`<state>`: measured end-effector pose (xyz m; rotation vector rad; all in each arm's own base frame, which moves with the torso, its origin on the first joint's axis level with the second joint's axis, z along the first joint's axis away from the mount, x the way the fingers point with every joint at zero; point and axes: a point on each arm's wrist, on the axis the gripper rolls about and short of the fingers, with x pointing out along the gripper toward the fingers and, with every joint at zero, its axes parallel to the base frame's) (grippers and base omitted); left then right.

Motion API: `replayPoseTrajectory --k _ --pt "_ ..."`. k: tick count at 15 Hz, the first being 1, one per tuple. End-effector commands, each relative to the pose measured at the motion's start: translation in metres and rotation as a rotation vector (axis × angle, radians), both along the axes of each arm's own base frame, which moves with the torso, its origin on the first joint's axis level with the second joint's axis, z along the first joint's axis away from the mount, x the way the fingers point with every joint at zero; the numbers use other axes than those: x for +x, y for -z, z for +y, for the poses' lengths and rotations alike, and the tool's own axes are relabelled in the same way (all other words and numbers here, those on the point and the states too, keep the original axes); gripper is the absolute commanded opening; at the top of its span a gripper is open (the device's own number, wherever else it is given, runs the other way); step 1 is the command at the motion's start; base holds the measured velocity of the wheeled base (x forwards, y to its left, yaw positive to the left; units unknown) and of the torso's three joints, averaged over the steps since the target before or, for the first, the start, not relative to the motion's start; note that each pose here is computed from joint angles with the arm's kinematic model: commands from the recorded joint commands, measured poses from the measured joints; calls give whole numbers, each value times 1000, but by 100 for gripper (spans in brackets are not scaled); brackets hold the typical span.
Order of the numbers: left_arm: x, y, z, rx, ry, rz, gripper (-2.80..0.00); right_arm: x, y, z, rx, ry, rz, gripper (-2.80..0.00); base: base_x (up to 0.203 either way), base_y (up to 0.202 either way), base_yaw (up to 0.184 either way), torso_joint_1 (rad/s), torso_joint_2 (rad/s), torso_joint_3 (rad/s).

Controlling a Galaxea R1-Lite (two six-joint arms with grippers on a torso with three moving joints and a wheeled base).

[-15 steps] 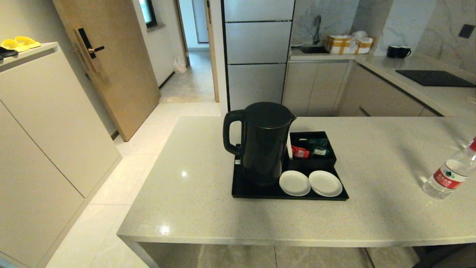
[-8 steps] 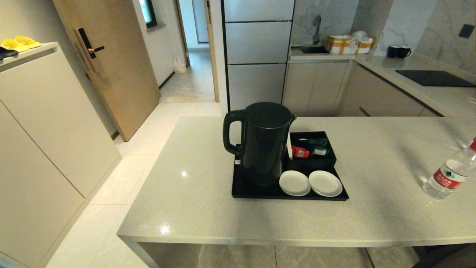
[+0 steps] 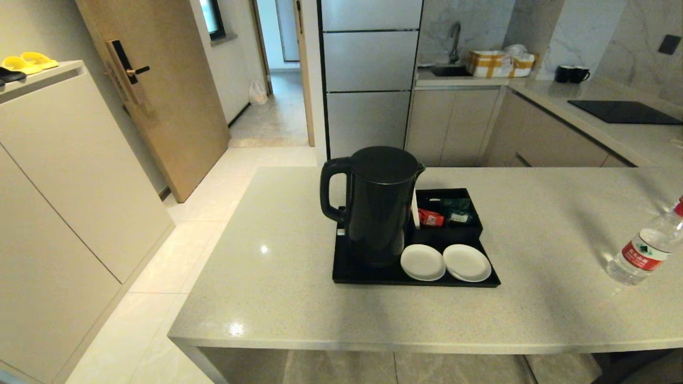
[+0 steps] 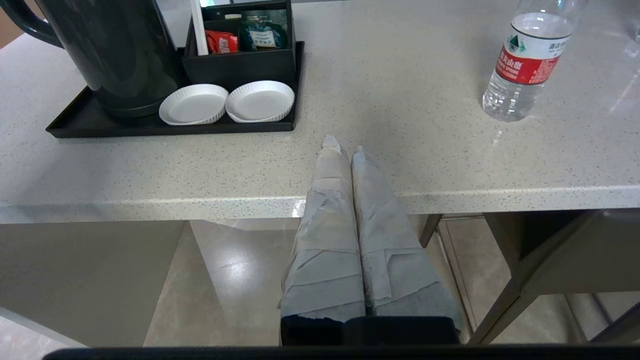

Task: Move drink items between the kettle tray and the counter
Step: Return the bottled water to its original position

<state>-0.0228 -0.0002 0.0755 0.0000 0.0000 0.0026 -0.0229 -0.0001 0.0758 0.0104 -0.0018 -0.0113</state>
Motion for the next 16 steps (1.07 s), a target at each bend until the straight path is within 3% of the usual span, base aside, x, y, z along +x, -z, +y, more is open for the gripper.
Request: replayPoseTrajectory --k 1,9,16 --pt "0 0 0 0 -1 1 -280 0 0 0 0 1 2 -280 0 0 0 0 0 0" --pt "0 0 0 0 1 1 -280 0 0 0 2 0 2 -280 0 -17 2 1 1 0" --pt "0 0 0 2 1 0 -280 0 0 0 2 0 2 -280 0 -184 2 3 3 4"
